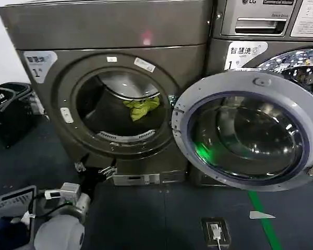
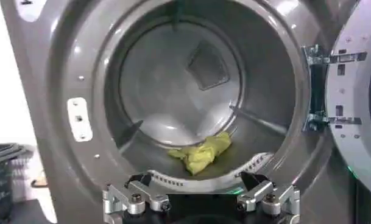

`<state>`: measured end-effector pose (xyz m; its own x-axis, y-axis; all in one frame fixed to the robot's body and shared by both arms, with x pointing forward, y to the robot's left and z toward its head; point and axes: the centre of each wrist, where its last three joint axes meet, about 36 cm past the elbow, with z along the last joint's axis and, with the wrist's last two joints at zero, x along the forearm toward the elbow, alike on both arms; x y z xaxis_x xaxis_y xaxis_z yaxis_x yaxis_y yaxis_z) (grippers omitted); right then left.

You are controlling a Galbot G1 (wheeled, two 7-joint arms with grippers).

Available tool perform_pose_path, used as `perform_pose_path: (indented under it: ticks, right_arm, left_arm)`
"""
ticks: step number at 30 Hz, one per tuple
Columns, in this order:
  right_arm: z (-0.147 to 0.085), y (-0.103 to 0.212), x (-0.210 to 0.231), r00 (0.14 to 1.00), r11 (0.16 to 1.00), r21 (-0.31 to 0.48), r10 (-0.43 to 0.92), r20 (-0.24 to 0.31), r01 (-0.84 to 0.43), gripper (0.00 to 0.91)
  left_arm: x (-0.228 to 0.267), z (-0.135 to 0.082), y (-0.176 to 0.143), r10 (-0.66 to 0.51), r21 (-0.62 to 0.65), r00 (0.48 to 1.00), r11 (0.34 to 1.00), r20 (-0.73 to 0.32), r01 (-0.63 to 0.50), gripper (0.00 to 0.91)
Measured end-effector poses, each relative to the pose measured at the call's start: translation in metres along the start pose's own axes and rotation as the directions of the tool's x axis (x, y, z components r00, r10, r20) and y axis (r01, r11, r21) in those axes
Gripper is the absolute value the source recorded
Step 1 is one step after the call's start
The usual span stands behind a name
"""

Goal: Grasp the clothes from the dryer.

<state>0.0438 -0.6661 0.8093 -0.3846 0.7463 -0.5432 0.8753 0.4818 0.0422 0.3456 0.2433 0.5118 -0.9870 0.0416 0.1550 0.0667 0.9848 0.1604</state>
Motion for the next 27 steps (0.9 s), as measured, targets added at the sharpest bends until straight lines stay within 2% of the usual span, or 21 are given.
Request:
perform_pose_path:
  ticks: [14, 27]
  right_arm:
    - [-0.0079, -0.0041, 0.0027, 1.0, 1.0, -0.006, 0.001, 0.015, -0.001, 0.907]
    - [-0.0055, -0.0028, 0.0039, 1.0, 1.0, -0.011, -0.003, 0.014, 0.003, 0.907]
  left_arm:
    - [-0.0026, -0.0038, -0.0027, 0.017, -0.002, 1.0, 1.0, 0.016, -0.017, 0.907]
    - [-0.005, -0.0046, -0.0012, 0.018, -0.01, 1.0, 1.0, 0.016, -0.018, 0.907]
